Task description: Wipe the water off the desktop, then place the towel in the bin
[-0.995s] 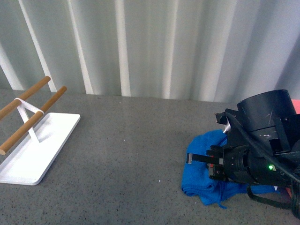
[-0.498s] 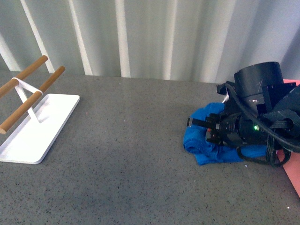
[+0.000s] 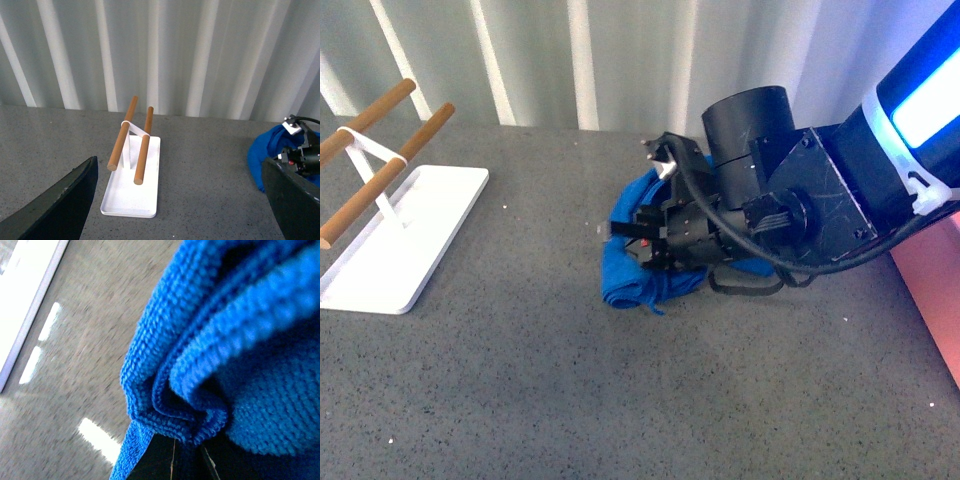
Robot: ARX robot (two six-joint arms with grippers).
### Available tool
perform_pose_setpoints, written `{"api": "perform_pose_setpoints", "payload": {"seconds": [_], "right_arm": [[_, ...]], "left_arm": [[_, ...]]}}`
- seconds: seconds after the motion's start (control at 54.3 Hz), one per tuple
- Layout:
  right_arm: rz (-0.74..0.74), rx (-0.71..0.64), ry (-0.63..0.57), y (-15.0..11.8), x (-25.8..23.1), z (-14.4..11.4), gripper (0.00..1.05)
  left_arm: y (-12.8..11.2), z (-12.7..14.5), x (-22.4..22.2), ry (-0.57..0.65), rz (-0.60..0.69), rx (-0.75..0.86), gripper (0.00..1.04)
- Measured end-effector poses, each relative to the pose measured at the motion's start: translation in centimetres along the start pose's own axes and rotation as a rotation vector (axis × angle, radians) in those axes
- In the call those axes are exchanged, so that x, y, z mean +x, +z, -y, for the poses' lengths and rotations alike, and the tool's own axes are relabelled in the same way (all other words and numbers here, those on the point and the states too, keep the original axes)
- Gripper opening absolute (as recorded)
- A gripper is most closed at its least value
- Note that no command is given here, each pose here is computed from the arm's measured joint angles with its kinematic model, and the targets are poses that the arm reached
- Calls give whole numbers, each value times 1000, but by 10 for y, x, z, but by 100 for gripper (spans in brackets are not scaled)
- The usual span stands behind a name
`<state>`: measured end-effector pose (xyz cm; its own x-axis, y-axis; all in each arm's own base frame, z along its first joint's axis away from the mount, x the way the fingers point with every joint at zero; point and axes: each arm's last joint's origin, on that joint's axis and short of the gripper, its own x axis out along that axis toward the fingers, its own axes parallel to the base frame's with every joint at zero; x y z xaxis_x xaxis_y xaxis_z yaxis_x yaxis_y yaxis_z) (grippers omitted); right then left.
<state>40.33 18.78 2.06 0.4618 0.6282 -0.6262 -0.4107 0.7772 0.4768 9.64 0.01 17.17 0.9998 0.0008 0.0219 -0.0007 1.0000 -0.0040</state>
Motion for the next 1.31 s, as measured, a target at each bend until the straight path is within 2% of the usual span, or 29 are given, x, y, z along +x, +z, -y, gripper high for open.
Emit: {"api": "perform_pose_setpoints", "payload": {"seconds": [0.111,0.258,0.387,0.498,0.7,0.903,1.087,1.308], "right_arm": [[-90,-30,37,-26,-16,-12,3],[-216,-85,12,-52,-57,-6,3],[-266,-136,-8,-61,-88,1,3],[-268,-197,-43,-57,-109,5,3],[-214,-282,-127,-38,-144,22,3],[-188,-299,-214,-21,-170,44,3],[-74,-372,-329,25,-200,55,3],[123,-455,-423,88,-235,42,3]], "left_arm": [[0,0,0,0,0,0,98],[0,0,0,0,0,0,98],[0,0,0,0,0,0,98],[0,0,0,0,0,0,98],[0,0,0,0,0,0,98],[0,0,0,0,0,0,98],[0,0,0,0,0,0,98],[0,0,0,0,0,0,98]]}}
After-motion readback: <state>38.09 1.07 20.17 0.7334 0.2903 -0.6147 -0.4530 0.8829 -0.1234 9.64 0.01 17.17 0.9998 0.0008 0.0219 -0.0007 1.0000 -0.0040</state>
